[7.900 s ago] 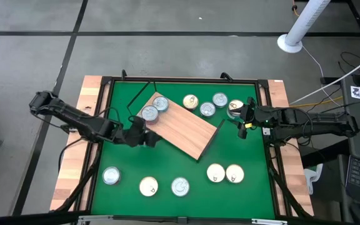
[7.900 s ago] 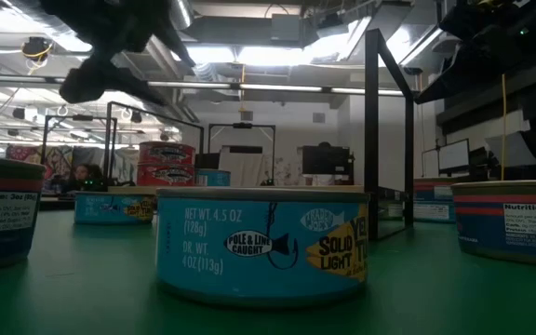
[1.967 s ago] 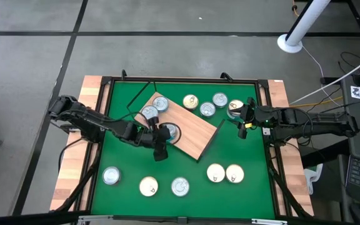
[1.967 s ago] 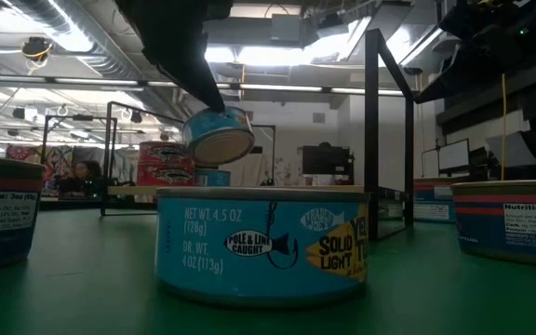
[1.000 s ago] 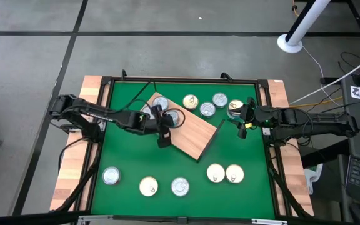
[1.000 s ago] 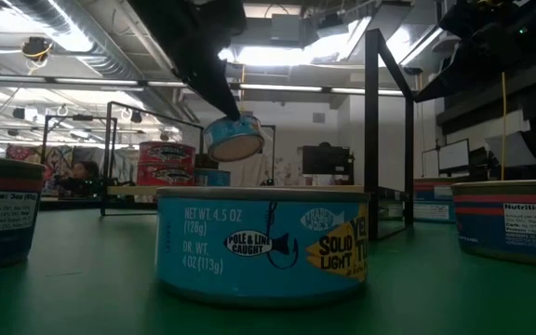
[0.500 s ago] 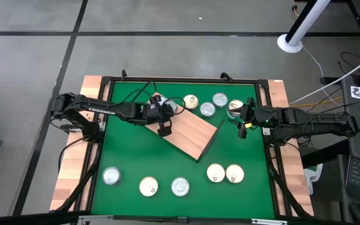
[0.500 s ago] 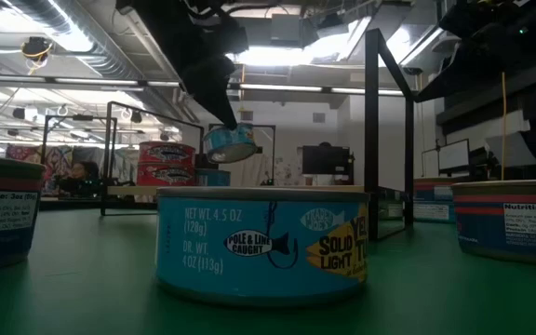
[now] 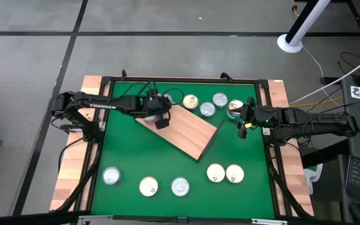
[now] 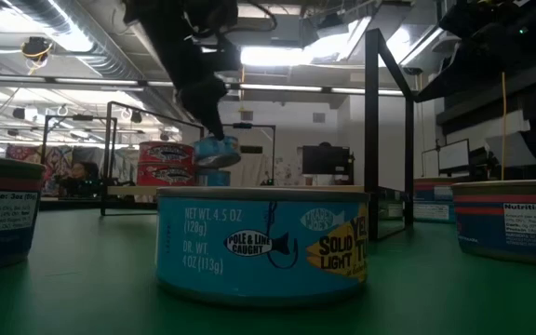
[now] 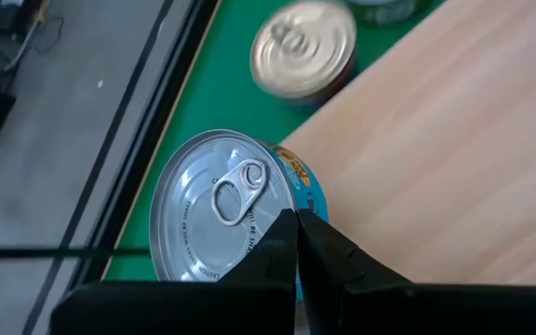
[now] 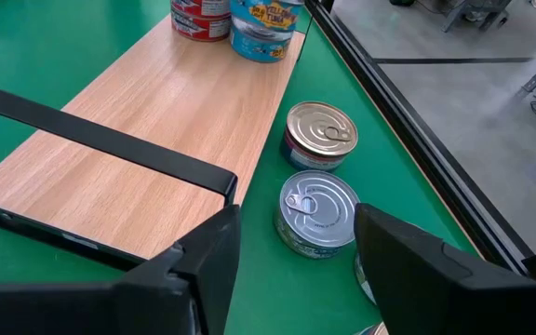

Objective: Stack canned seafood by type on shelf
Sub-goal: Stack the yellow and blue tuna can on top of the yellow and blue tuna can on the shelf

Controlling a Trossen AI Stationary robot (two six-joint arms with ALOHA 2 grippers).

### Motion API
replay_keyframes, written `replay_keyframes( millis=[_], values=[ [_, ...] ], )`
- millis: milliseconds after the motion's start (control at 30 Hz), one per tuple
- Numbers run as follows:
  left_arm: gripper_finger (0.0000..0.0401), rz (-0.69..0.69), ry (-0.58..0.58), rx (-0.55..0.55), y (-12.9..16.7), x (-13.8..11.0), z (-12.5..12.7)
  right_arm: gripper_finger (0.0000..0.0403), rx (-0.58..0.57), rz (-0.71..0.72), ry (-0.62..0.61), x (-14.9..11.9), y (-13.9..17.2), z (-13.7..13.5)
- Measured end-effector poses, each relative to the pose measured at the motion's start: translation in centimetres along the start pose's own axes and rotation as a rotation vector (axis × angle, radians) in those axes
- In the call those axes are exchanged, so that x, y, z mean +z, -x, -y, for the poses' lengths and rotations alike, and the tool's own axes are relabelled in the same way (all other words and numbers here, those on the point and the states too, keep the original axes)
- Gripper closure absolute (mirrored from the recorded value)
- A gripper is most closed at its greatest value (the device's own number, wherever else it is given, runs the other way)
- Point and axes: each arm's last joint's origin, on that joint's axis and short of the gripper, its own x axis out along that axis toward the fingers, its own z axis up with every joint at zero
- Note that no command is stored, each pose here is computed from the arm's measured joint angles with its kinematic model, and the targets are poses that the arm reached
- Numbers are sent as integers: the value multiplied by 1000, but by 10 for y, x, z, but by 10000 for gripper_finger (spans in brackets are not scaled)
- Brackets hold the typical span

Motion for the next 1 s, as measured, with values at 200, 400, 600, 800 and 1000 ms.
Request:
replay_keyframes(
  millis=[200,400,600,800,1000],
  values=[
    [401,-44,8,8,-2,-4,-4,191,0,0,0,0,0,0],
    [401,-46,-4,12,-3,-4,-7,191,0,0,0,0,0,0],
    [401,-53,5,19,-5,-5,-11,191,0,0,0,0,0,0],
    [401,-57,12,24,-6,-5,-13,191,0,0,0,0,0,0],
    [401,-58,12,24,-6,-5,-13,191,0,0,0,0,0,0]
  ],
)
